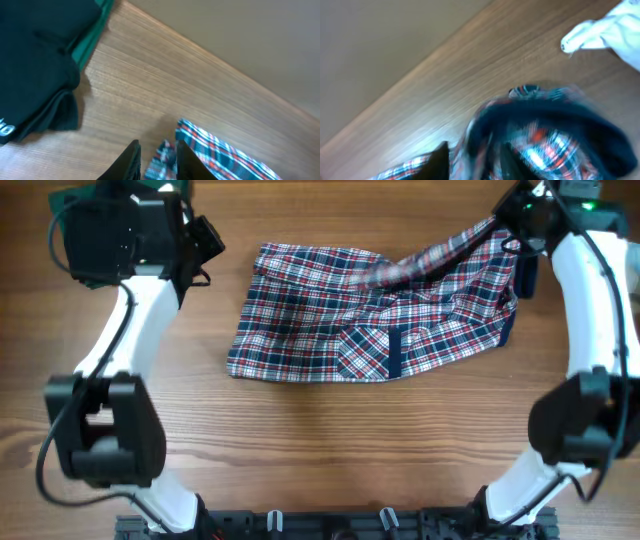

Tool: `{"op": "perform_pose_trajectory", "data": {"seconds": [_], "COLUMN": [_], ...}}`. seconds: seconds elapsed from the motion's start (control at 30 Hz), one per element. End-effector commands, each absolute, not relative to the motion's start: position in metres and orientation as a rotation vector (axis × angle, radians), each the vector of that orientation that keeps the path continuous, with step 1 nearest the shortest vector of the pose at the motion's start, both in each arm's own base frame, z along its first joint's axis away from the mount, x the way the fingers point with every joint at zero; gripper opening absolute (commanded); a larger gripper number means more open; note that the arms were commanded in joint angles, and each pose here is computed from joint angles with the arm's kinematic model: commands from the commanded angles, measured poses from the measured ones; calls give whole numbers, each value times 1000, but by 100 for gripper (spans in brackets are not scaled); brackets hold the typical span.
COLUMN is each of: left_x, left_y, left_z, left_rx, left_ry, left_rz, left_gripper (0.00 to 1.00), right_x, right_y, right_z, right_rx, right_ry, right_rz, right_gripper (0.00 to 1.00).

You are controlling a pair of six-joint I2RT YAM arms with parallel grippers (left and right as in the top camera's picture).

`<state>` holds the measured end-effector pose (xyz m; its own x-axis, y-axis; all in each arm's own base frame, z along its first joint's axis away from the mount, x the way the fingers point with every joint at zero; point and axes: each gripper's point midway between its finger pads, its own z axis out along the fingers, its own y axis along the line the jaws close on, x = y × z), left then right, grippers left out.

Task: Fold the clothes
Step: 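Lay the stretched shirt flat on the table and release both grippers, then grasp the near edges of the shirt with both grippers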

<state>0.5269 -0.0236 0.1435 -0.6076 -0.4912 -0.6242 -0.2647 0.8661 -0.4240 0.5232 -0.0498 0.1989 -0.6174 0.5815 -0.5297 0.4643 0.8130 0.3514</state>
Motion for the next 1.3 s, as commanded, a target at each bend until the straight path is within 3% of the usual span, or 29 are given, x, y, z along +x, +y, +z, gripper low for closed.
{"op": "perform_pose_trajectory", "data": {"seconds": [0.0,0.03,0.17,0.3,0.4,0.53,0.6,0.73,0.77,0.87,1.07,1.27], "left_x": [533,533,517,495,462,423,403,383,381,375,352,336], "left_y": [-19,-19,-32,-49,-68,-86,-100,-119,-120,-120,-116,-113], "left_z": [132,131,117,104,109,98,92,87,86,83,67,40], "left_rx": [-542,-543,-534,-501,-354,-326,-252,-171,-159,-150,-168,-176], "left_ry": [2256,2259,2353,2475,2595,2754,2840,2913,2922,2947,3032,3066], "left_rz": [-347,-346,-403,-476,-522,-513,-499,-481,-458,-418,-395,-387], "left_gripper": [25,25,27,26,26,26,26,27,24,5,4,4], "right_x": [538,541,542,534,504,458,434,405,402,400,390,395], "right_y": [-57,-57,-65,-74,-67,-57,-38,-26,-25,-21,-16,-35], "right_z": [162,155,153,189,222,210,191,145,134,101,50,35], "right_rx": [734,719,697,645,591,553,400,367,372,374,368,416], "right_ry": [2395,2406,2405,2351,2380,2571,2728,2883,2897,2901,2894,2846], "right_rz": [176,170,99,17,27,20,104,167,169,200,234,86], "right_gripper": [87,100,100,100,100,98,89,21,8,4,4,4]}}
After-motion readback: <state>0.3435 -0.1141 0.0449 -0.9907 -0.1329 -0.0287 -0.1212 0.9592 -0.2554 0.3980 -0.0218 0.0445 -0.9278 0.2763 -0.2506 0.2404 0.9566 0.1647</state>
